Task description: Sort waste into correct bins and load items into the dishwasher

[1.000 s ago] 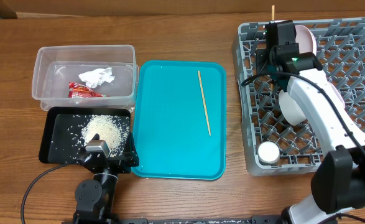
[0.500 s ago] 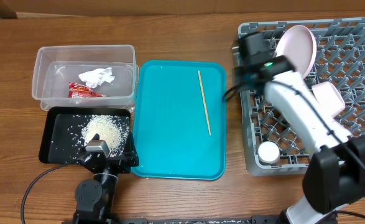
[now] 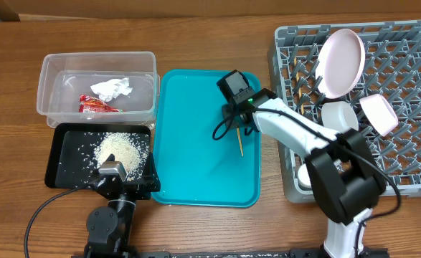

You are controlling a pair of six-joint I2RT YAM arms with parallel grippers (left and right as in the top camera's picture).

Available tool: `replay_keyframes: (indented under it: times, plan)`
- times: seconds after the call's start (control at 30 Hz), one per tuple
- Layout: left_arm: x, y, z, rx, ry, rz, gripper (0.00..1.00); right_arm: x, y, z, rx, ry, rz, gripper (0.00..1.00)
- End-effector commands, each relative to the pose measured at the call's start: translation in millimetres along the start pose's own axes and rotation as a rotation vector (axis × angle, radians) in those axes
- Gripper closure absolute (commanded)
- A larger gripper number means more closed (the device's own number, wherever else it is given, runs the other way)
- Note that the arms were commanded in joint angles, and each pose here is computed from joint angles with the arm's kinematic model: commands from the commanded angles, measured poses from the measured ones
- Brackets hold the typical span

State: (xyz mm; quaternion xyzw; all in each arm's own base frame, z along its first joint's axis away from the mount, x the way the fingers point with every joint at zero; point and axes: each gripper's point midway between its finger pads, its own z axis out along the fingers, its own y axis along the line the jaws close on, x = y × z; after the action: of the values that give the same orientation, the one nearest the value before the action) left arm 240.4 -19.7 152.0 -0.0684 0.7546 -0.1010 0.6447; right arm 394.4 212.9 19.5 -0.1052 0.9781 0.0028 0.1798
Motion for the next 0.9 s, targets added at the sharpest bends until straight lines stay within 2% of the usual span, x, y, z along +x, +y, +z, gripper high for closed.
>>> replay_keyframes:
  times: [0.0,0.03,0.07,0.1,0.17,0.3,0.5,0.7,0.87]
  plan:
    - [-1,2,0,-0.004,-0.009,0.013,0.0,15,12,15,-0.078,0.069,0.035,0.64]
    - [-1,2,0,-0.004,-0.009,0.013,0.0,19,15,18,-0.081,0.08,0.019,0.65]
    - [-1,1,0,-0.004,-0.009,0.013,0.0,19,16,18,-0.073,0.076,-0.003,0.72]
    - [-1,2,0,-0.004,-0.009,0.013,0.0,18,18,17,-0.058,0.069,-0.012,0.85]
    - [-1,2,0,-0.004,-0.01,0.013,0.0,18,18,15,-0.058,0.07,-0.012,0.96]
    - [-1,2,0,-0.004,-0.009,0.013,0.0,4,18,-10,-0.065,0.047,0.009,0.96]
    - [-1,2,0,-0.004,-0.01,0.013,0.0,-48,-3,-91,-0.012,-0.176,0.049,0.96]
    - [-1,2,0,-0.004,-0.009,0.013,0.0,-80,-83,-161,0.218,-0.389,0.166,0.96]
    - [-1,2,0,-0.004,-0.009,0.013,0.0,-96,-143,-160,0.336,-0.404,0.113,0.96]
